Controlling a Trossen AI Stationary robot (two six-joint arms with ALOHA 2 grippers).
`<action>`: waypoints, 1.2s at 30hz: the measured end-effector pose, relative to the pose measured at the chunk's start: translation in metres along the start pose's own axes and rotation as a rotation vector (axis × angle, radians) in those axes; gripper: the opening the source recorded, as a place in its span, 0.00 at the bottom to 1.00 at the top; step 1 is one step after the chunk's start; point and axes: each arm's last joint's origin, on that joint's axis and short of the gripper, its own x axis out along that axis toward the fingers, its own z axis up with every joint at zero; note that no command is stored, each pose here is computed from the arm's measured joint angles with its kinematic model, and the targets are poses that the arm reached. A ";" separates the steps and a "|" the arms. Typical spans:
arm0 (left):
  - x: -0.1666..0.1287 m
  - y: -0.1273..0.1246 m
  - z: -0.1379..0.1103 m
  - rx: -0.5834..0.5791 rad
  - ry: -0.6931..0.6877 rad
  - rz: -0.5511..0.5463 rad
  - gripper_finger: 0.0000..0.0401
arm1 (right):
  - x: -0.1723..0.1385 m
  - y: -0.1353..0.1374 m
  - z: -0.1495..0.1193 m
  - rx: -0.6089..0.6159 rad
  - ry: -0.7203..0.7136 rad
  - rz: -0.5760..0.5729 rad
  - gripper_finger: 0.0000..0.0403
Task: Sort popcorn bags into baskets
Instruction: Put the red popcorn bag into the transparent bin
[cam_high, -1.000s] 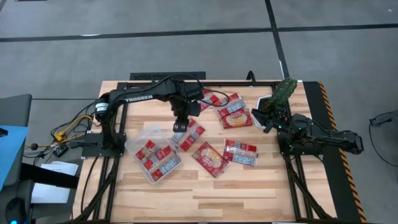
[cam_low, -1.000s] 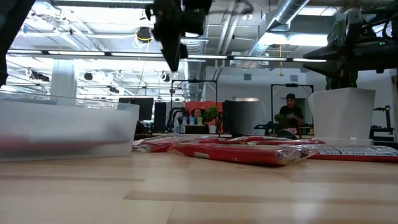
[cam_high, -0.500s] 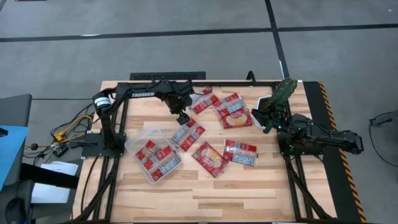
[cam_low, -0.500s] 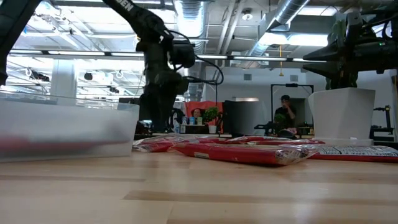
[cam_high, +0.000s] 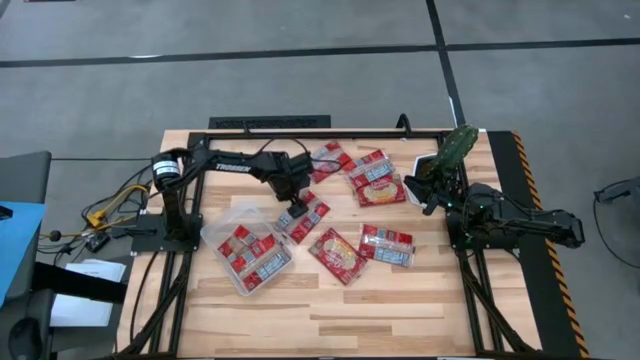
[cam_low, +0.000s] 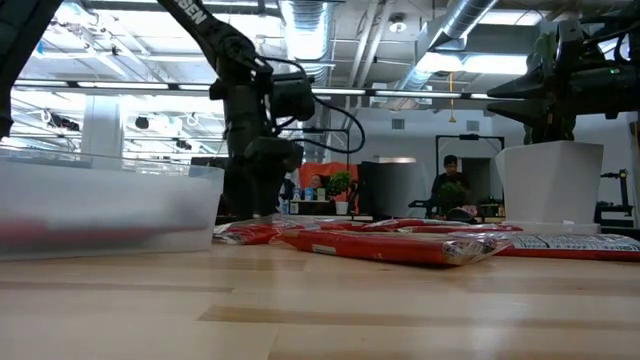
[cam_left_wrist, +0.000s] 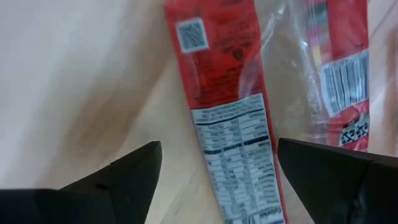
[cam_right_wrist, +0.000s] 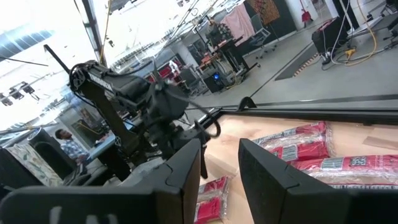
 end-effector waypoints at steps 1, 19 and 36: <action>0.005 0.000 -0.002 -0.013 0.010 -0.004 0.77 | 0.000 0.000 0.000 0.000 0.000 0.000 0.34; 0.024 0.000 -0.006 -0.049 0.008 -0.095 0.03 | 0.000 0.000 0.000 -0.003 0.000 -0.001 0.32; -0.040 -0.029 0.044 0.019 0.004 -0.170 0.00 | 0.000 0.000 0.000 0.002 -0.001 -0.002 0.31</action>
